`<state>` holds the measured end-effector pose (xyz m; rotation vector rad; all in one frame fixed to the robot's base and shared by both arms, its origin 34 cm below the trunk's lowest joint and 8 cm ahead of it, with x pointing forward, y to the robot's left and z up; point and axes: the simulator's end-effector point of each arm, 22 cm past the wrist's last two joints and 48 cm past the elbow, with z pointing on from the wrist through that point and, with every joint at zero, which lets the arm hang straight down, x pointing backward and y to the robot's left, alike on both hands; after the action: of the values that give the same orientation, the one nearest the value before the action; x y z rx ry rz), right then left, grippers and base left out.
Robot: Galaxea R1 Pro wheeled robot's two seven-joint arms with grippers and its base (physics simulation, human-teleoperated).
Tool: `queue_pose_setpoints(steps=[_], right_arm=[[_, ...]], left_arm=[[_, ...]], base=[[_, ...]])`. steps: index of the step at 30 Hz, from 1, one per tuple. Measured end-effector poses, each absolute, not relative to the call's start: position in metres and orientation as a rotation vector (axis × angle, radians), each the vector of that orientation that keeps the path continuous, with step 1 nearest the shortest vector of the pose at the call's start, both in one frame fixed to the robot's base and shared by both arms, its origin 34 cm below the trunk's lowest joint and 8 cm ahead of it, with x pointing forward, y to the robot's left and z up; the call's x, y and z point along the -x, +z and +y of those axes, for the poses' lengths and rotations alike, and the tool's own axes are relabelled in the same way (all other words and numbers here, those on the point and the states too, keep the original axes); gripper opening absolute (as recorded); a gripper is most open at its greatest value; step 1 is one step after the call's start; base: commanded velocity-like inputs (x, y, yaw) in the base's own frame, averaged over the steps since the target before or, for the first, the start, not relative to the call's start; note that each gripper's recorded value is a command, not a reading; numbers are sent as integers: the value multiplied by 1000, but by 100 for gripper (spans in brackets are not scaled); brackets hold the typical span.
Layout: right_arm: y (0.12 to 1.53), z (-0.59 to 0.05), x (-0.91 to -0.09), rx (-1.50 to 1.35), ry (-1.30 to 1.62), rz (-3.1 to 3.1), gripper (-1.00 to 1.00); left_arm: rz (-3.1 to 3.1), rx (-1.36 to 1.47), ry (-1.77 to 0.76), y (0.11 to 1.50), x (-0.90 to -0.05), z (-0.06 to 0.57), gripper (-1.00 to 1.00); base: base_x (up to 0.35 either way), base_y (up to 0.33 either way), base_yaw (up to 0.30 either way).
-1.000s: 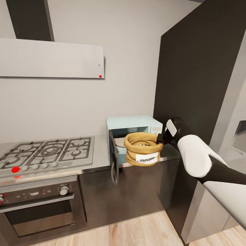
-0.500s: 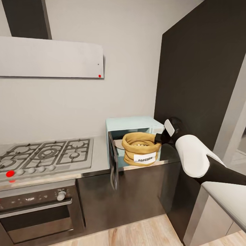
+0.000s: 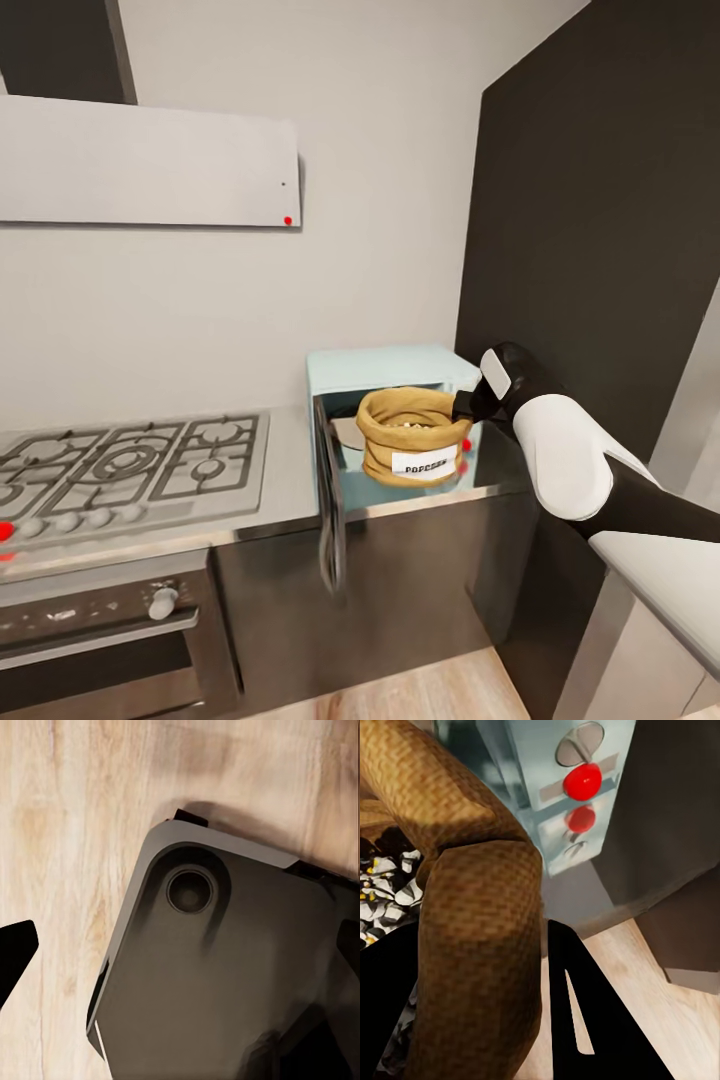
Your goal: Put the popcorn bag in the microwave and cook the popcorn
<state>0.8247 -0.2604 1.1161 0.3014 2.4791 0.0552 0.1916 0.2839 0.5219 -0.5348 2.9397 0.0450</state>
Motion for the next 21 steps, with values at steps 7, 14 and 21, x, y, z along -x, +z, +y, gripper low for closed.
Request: queue_pose_setpoints(steps=[7, 14, 21], right_arm=[[1116, -259, -825, -300, 57, 2479, -100], [1115, -258, -815, -266, 11, 2496, -100], [1114, -258, -815, -271, 21, 2497, -100]], left_arm=[[2940, 535, 45, 522, -191, 284, 100], [2931, 533, 42, 524, -190, 284, 100], [2931, 533, 42, 524, -191, 284, 100]], base=[[205, 0, 0], [103, 0, 0], [1, 0, 0]])
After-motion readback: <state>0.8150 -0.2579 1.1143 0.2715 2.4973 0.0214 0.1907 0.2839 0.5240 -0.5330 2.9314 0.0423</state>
